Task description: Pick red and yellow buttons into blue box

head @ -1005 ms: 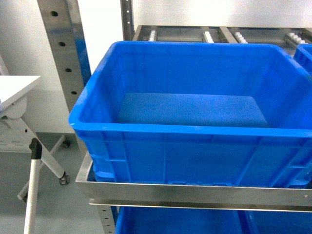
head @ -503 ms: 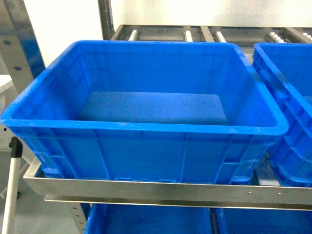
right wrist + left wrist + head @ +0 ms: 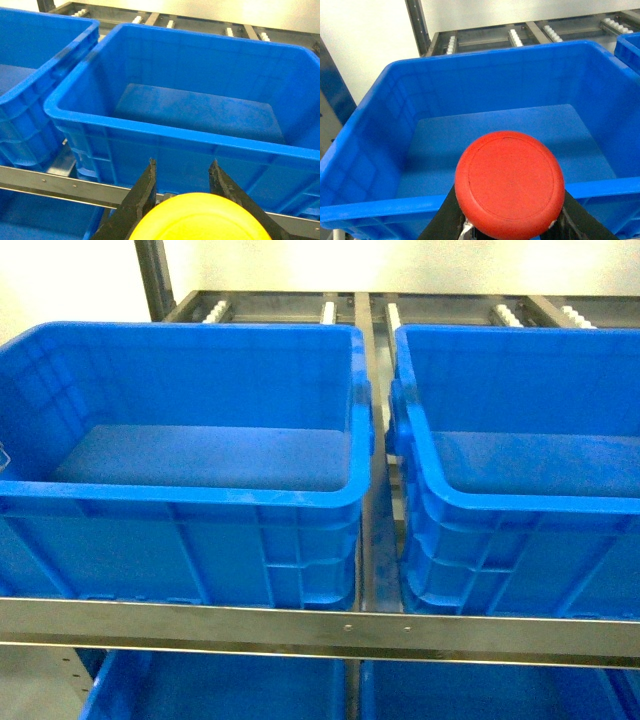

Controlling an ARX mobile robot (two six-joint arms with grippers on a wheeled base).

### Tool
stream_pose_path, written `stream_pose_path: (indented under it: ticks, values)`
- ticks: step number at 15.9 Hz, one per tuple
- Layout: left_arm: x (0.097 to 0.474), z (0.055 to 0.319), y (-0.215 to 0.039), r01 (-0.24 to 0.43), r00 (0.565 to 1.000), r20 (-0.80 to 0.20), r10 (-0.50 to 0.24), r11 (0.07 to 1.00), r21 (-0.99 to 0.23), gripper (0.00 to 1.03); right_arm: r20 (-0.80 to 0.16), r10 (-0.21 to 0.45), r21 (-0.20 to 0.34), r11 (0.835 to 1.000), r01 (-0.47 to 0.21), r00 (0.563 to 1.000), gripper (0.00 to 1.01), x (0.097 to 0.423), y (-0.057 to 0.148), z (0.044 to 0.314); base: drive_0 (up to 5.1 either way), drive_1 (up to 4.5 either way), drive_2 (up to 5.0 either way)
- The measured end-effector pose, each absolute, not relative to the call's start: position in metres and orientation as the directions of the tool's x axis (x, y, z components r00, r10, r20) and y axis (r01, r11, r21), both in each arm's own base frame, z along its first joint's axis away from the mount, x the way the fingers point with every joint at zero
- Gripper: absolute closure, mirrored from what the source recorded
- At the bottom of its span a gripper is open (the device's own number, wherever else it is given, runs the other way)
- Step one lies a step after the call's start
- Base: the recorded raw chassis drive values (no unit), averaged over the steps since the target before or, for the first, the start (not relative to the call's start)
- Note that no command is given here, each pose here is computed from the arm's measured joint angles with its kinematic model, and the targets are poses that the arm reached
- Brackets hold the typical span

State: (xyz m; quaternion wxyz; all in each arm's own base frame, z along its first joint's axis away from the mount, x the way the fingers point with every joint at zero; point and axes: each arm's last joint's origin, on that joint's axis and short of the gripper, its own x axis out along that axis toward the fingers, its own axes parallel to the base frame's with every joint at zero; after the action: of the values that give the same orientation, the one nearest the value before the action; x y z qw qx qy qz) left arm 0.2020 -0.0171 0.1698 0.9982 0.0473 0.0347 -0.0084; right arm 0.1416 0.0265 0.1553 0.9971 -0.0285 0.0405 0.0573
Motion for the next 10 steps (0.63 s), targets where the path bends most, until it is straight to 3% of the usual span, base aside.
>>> stream_pose_path:
  ticks: [8,10]
  values:
    - [0.202,0.1697,-0.0169,0.017,0.997,-0.07,-0.01,0.995,0.094,0.78,-0.085,0.112,-0.052,0.992,-0.117,0.99,0.73,0.1416,0.0265,0.1552,5.0,-2.4,-2.4]
    - [0.202,0.1691,-0.0169,0.017,0.997,-0.075,-0.01,0.995,0.094,0.78,-0.083,0.111,-0.052,0.992,-0.116,0.99,0.73,0.1416,0.0265,0.1554,0.0,0.0,0.0]
